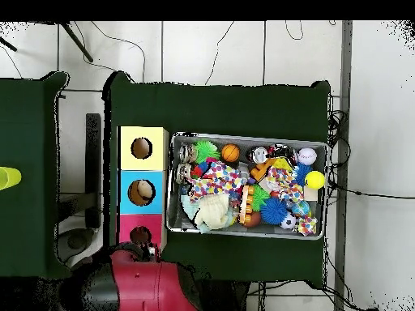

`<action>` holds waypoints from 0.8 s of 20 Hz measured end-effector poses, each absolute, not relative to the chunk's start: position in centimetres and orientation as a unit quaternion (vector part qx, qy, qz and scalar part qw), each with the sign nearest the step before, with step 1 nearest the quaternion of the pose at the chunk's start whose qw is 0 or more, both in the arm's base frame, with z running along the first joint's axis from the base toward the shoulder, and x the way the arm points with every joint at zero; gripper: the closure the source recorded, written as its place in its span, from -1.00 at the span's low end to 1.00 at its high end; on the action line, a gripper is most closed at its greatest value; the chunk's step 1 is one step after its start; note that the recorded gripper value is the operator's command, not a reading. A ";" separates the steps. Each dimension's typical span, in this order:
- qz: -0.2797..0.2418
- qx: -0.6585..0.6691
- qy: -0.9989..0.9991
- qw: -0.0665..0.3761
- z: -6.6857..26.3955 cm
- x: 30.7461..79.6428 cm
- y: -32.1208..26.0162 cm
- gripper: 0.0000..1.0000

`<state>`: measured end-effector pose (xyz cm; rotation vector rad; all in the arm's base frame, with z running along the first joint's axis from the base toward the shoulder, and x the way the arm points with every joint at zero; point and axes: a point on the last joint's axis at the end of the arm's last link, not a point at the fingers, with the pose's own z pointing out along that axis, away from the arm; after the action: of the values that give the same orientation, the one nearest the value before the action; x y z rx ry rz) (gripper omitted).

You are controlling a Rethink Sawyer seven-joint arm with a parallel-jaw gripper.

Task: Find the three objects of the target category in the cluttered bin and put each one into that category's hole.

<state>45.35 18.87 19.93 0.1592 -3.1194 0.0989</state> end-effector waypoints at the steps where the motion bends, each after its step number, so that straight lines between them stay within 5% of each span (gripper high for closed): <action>1: 0.034 0.049 -0.998 0.004 20.2 45.5 18.2 1.00; 16: 0.108 0.013 -0.985 -0.134 17.8 49.6 1.5 1.00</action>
<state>49.65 1.49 17.84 0.0449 -3.3888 0.3729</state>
